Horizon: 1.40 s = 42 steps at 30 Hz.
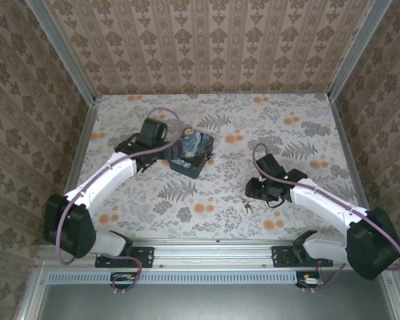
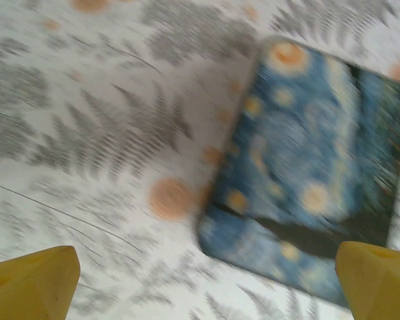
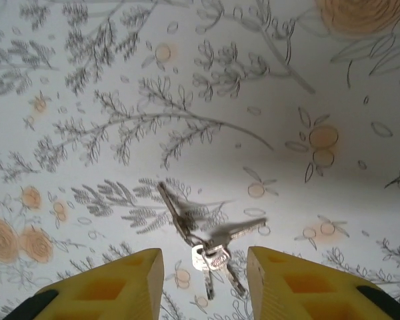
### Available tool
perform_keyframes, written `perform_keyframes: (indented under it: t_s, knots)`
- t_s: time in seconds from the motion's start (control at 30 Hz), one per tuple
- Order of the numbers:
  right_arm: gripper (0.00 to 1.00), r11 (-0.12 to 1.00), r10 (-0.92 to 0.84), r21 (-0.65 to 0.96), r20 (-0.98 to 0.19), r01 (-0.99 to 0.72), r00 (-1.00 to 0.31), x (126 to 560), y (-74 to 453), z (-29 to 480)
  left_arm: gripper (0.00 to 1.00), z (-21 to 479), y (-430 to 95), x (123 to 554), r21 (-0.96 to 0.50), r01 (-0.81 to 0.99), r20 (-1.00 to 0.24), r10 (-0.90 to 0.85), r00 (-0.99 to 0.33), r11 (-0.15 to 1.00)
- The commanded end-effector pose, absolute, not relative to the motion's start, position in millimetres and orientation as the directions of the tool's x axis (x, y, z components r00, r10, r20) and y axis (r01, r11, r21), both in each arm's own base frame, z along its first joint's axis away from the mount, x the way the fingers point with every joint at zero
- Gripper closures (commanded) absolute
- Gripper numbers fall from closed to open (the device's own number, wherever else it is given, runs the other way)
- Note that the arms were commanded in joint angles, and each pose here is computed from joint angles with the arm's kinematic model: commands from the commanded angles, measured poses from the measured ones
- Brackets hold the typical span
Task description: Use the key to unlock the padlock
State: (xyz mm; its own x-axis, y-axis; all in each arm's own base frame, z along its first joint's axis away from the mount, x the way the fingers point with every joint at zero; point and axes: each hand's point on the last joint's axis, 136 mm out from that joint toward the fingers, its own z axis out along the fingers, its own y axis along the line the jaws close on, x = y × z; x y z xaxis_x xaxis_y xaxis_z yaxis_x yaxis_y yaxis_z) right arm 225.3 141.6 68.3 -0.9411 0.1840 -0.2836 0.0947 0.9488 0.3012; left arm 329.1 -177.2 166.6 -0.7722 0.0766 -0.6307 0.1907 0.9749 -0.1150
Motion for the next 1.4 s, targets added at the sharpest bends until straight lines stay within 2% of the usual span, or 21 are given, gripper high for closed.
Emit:
perform_keyframes:
  t_s: [0.0,0.13,0.37,0.63,1.37]
  knots:
    - [0.6,0.951,0.128,0.309,-0.343,0.017,-0.931,228.6,152.5,81.3,0.0,146.8,-200.6,281.4,-0.183,0.207,-0.541,0.078,-0.837,0.961]
    - [0.68,0.954,-0.037,0.251,-0.438,-0.161,-0.898,239.2,158.1,88.5,0.0,128.9,-228.9,246.2,-0.269,0.258,-0.496,0.096,-0.863,0.928]
    - [0.73,0.926,-0.142,0.26,-0.433,-0.275,-0.89,235.9,168.6,66.7,0.0,119.2,-239.0,226.3,-0.3,0.282,-0.462,0.12,-0.879,0.911]
    - [0.76,0.937,-0.166,0.232,-0.359,-0.26,-0.918,233.1,166.6,40.3,0.0,118.2,-238.3,226.0,-0.3,0.287,-0.465,0.123,-0.877,0.91]
    - [0.77,0.945,-0.17,0.221,-0.292,-0.24,-0.941,230.3,169.3,20.3,0.0,119.1,-237.7,232.8,-0.316,0.294,-0.474,0.119,-0.873,0.902]
